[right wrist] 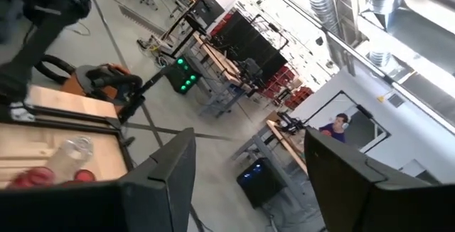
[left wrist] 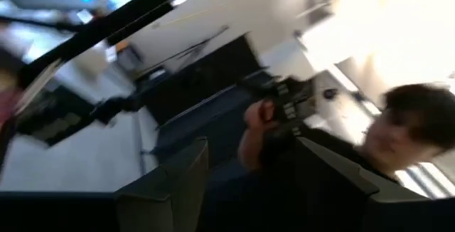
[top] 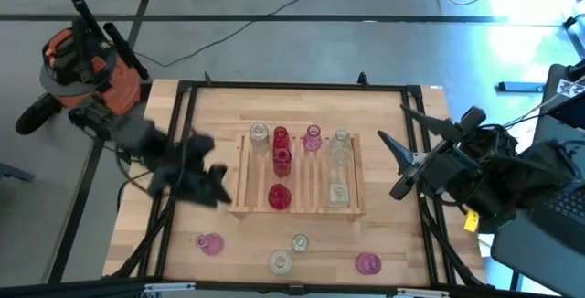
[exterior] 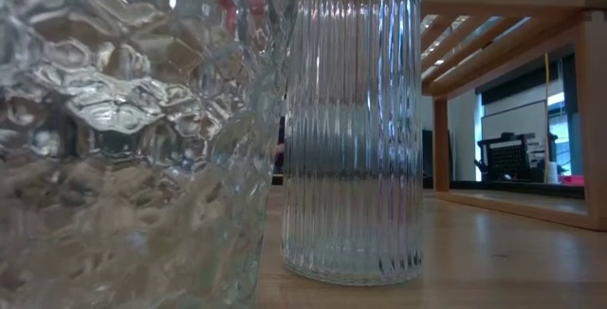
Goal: Sort vases onto shelf
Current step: Put the violet vase on the shelf aligned with the other violet vase
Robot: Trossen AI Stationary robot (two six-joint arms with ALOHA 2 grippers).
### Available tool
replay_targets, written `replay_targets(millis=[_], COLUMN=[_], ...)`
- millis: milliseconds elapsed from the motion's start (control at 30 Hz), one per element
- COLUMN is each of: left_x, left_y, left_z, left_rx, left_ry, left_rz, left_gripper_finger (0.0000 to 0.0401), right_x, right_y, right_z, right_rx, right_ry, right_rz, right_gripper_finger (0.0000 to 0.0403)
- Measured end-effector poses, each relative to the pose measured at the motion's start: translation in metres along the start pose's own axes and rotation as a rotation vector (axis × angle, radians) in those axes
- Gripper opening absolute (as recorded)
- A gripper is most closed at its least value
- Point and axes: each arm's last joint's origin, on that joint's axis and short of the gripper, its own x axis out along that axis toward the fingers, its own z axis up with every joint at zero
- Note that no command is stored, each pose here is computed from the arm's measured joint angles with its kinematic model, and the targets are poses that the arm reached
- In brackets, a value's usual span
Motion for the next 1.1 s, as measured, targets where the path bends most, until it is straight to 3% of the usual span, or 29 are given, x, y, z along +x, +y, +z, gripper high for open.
replay_targets(millis=[200,300,433,533,700,900,1100], left_x=[0.017,0.018,0.01,0.0,-0.013,-0.023,-0.017], left_y=[-0.001,0.006,0.025,0.031,0.036,0.053,0.066], left_z=[-0.048,-0.079,-0.122,-0.146,-0.164,-0.186,-0.209], left_rx=[0.028,0.015,-0.151,-0.263,-0.261,-0.295,-0.208], left_ry=[0.001,0.053,0.156,0.206,0.262,0.479,0.501], left_rz=[0.131,0.29,0.562,0.699,0.835,1.08,1.159], left_gripper_finger=[0.0201,0.0201,0.0201,0.0201,0.0202,0.0201,0.0201], right_x=[0.004,0.004,0.004,0.004,0.004,0.003,0.003], right_y=[-0.009,-0.016,-0.023,-0.026,-0.025,-0.019,-0.016], right_z=[-0.008,-0.014,-0.024,-0.035,-0.052,-0.067,-0.074], right_rx=[-0.102,-0.163,-0.158,-0.151,-0.09,0.0,0.036], right_ry=[0.01,0.012,0.012,0.012,-0.011,-0.047,-0.029], right_rz=[-0.01,-0.011,-0.012,-0.012,0.017,0.13,0.14], right_gripper_finger=[0.0209,0.0209,0.0209,0.0209,0.0209,0.0209,0.0209])
